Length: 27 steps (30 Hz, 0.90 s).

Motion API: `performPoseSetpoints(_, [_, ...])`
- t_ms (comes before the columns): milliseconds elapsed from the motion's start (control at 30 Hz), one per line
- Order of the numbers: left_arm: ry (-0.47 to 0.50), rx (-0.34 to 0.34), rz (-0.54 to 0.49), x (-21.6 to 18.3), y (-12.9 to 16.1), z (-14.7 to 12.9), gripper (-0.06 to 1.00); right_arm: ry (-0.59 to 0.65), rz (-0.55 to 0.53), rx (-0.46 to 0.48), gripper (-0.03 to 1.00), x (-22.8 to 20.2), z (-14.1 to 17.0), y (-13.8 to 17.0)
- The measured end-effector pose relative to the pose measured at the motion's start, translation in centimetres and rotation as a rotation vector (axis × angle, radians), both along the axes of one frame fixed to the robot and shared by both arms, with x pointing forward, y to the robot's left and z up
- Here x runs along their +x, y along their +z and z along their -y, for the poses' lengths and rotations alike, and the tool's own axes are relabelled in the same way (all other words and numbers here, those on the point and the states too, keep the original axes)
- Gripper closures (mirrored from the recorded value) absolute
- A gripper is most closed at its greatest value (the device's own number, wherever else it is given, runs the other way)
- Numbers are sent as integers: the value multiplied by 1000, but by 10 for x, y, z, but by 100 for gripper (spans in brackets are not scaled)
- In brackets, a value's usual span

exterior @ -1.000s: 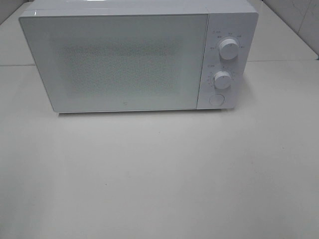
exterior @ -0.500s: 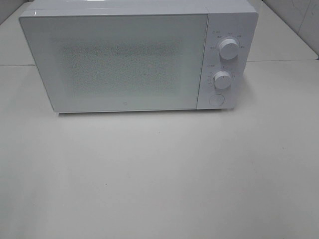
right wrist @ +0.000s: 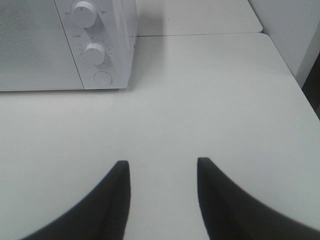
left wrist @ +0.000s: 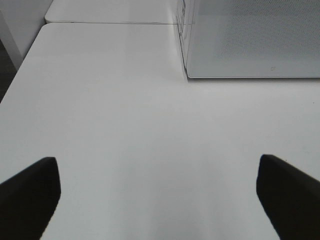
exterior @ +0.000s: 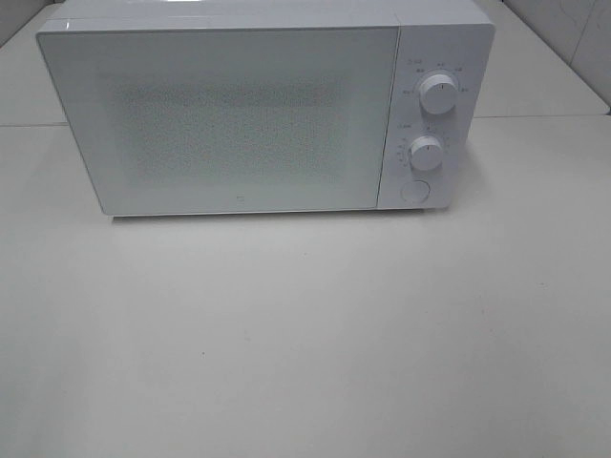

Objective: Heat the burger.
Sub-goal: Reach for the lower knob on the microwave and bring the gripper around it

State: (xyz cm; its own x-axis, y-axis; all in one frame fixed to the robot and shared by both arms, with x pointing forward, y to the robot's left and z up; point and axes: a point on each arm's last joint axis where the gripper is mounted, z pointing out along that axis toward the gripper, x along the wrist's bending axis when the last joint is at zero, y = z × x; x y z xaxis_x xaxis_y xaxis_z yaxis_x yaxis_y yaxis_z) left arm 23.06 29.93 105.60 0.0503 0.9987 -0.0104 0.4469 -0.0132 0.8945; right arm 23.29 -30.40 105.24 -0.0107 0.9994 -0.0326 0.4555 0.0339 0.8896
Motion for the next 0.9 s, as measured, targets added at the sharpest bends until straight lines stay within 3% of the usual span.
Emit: performPoseSetpoints(900, [2,3,0,0,0,0,-4,0,0,0,52,0,0,0])
